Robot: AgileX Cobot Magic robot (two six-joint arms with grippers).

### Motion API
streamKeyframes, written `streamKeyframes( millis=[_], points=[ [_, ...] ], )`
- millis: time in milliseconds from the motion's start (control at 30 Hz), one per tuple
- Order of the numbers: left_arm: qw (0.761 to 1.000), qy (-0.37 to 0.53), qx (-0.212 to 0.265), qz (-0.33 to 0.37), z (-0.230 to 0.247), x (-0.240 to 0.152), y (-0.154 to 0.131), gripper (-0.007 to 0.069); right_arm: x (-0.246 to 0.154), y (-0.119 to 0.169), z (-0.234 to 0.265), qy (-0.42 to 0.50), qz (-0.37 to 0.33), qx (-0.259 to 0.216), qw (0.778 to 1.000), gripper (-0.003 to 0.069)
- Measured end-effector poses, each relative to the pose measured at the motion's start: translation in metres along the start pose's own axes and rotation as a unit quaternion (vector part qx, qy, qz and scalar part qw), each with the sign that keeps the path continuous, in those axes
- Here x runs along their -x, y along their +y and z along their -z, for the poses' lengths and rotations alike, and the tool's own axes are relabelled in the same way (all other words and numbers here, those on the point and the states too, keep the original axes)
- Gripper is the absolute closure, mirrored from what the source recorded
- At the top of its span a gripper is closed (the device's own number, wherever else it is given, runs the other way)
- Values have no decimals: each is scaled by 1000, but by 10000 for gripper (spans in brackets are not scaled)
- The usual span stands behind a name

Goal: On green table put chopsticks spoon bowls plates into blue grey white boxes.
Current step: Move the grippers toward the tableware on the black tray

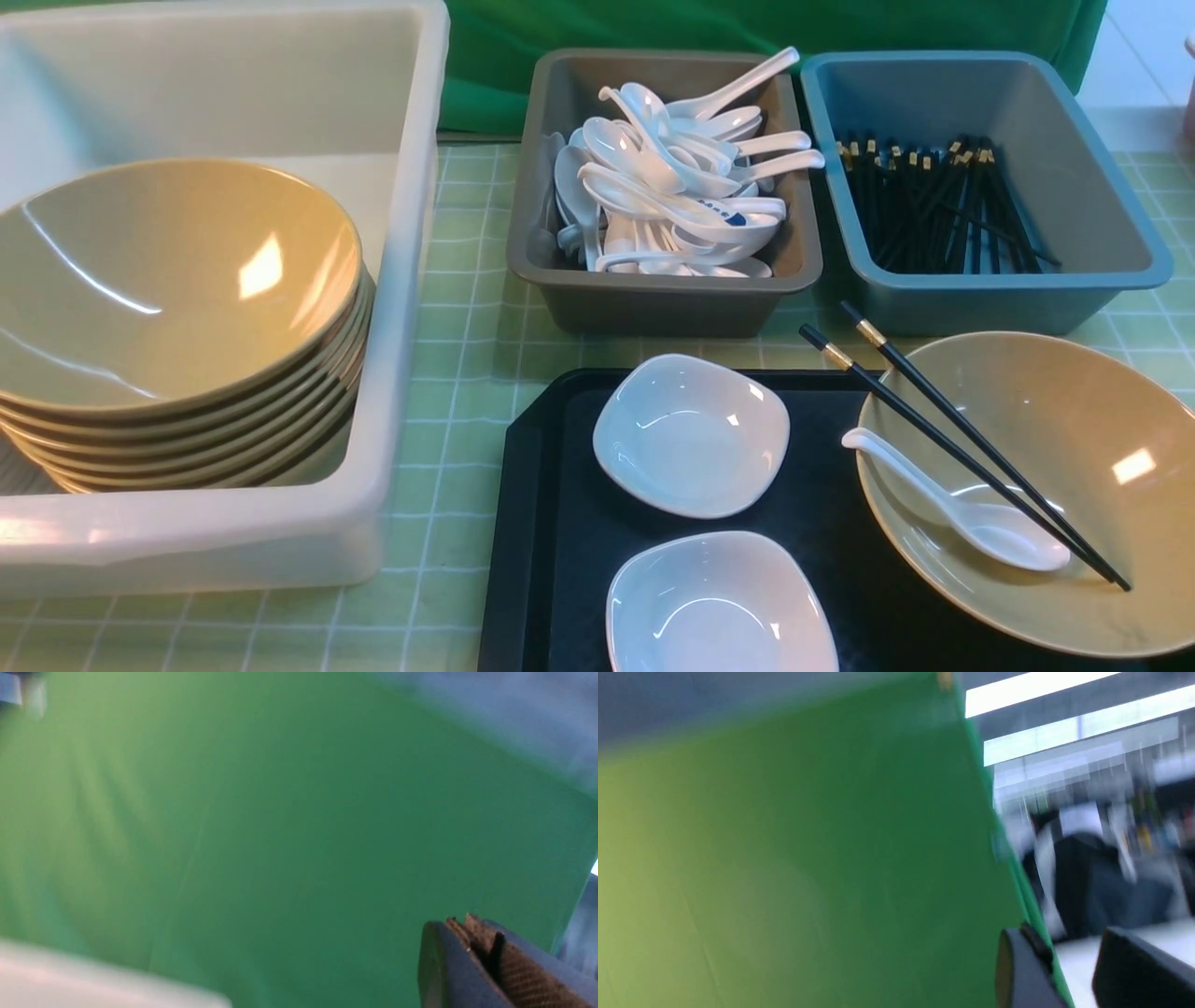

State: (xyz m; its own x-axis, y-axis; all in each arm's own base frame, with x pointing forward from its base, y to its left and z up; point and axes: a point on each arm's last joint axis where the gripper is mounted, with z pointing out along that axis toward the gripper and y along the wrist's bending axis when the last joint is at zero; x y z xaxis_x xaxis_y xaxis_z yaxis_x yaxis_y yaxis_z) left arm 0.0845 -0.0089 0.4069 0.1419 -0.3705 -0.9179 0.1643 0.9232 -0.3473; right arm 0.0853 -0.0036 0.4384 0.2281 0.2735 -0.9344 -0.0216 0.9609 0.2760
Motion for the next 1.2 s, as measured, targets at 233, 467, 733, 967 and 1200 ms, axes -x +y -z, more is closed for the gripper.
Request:
streamKeyframes(
  millis=[233,467,733,967,1200],
  points=[
    [969,229,52,-77,-42,-47,17,627,-46,-9,-54,249,90,-11,964,423],
    [898,438,35,4,-61,-109,23,627,-118,-8,-85,494,49,87,864,423],
    [876,441,-191,29,-74,-120,-9,627,-170,18,-112,568,144,240,774,362],
    [859,383,-333,65,-75,-111,-31,627,-232,23,-132,621,229,242,709,148],
    [845,425,-323,36,-71,-119,-26,627,-269,13,-149,630,237,220,706,92]
  ],
)
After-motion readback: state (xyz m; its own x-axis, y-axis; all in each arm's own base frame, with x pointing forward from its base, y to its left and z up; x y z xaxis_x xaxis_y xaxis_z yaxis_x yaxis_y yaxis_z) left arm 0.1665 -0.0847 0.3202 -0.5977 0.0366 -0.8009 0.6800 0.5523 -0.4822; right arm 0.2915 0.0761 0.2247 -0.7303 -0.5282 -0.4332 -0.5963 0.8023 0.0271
